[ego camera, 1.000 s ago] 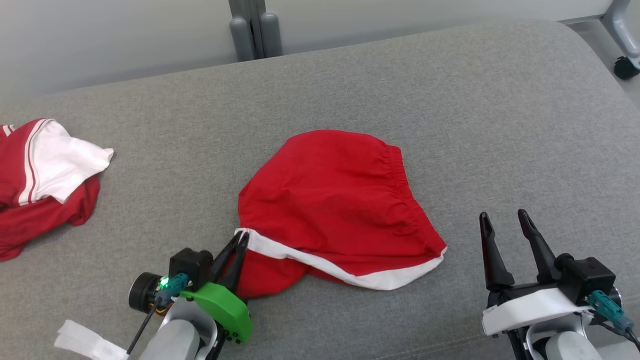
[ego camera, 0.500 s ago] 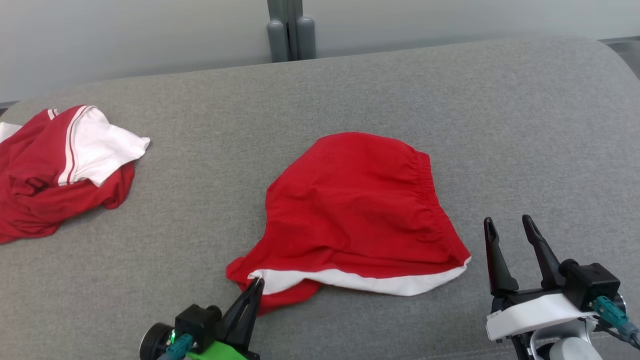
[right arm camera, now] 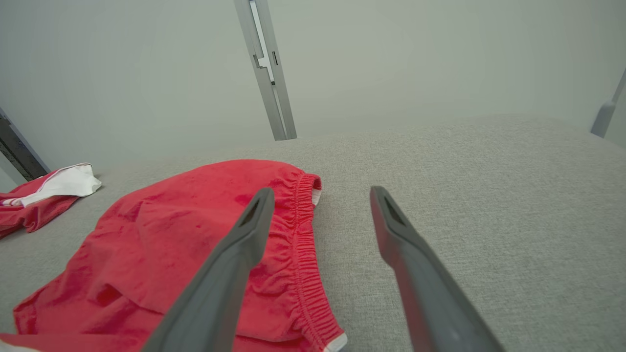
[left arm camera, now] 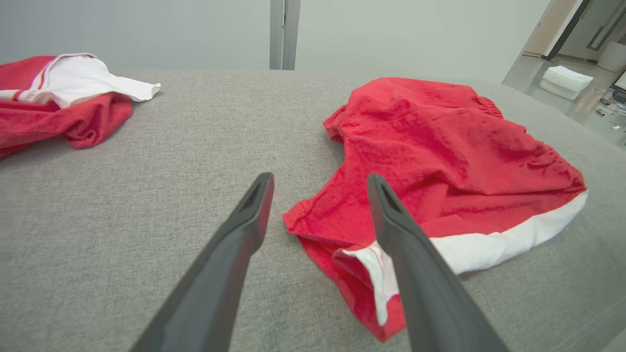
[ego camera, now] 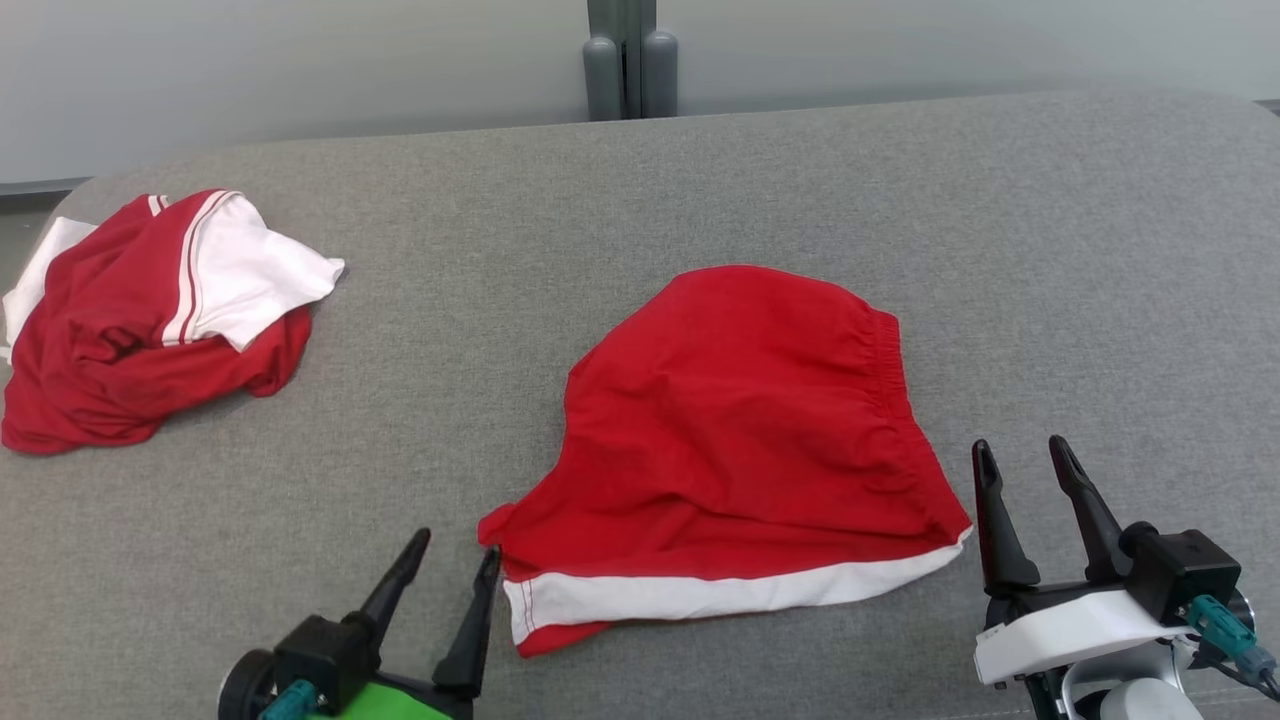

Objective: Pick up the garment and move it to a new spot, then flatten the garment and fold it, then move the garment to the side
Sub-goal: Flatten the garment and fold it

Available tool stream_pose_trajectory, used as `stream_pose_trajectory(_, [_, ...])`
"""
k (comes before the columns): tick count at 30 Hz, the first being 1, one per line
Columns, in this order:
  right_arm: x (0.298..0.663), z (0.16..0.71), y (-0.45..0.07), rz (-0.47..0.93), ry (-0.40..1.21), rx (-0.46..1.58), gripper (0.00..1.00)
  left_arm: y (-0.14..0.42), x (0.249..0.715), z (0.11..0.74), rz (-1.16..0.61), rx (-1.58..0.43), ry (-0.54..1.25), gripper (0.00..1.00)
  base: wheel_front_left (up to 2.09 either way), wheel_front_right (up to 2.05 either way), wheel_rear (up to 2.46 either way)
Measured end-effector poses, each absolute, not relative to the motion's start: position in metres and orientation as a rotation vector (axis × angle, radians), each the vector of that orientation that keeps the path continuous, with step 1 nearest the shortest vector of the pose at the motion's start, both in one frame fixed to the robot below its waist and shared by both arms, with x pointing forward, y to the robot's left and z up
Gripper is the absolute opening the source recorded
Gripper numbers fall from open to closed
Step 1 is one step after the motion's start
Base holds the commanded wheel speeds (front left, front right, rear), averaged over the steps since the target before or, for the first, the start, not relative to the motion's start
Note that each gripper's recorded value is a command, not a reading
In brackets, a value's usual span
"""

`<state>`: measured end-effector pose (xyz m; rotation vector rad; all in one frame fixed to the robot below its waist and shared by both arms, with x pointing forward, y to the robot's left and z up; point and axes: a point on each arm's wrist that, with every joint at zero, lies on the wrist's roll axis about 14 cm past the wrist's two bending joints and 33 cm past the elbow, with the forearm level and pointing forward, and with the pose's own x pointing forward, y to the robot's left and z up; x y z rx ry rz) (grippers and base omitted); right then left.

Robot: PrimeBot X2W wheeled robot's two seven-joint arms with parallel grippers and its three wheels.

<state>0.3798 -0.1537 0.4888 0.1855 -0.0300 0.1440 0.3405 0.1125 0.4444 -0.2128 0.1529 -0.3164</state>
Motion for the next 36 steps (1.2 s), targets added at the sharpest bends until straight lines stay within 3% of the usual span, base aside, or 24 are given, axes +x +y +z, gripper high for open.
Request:
stream_pose_trajectory(5, [0.378,0.487,-0.156,0.138,-0.023,0.183,1.0,0.122,0.366,0.457,-0.318,-0.156,0.105,1.0,0.0,0.0,0.0])
stream_pose_trajectory(12, [0.374,0.483,-0.17,0.096,-0.014,0.177,1.0,0.116,0.392,0.44,-0.356,-0.1,0.168,1.0,0.0,0.0,0.0])
stream_pose_trajectory(24, [0.369,0.473,-0.187,0.034,0.015,0.177,1.0,0.091,0.373,0.366,-0.453,-0.063,0.434,1.0,0.0,0.0,0.0])
stream_pose_trajectory(26, [0.37,0.472,-0.188,0.032,0.018,0.177,1.0,0.091,0.374,0.362,-0.455,-0.058,0.45,0.22,0.0,0.0,0.0])
stream_pose_trajectory(27, [0.37,0.472,-0.188,0.032,0.019,0.177,1.0,0.091,0.375,0.361,-0.457,-0.057,0.452,0.0,0.0,0.0,0.0])
stream_pose_trajectory(36, [0.37,0.475,-0.194,0.017,0.007,0.168,1.0,0.099,0.435,0.415,-0.422,-0.036,0.261,0.0,0.0,0.0,0.0])
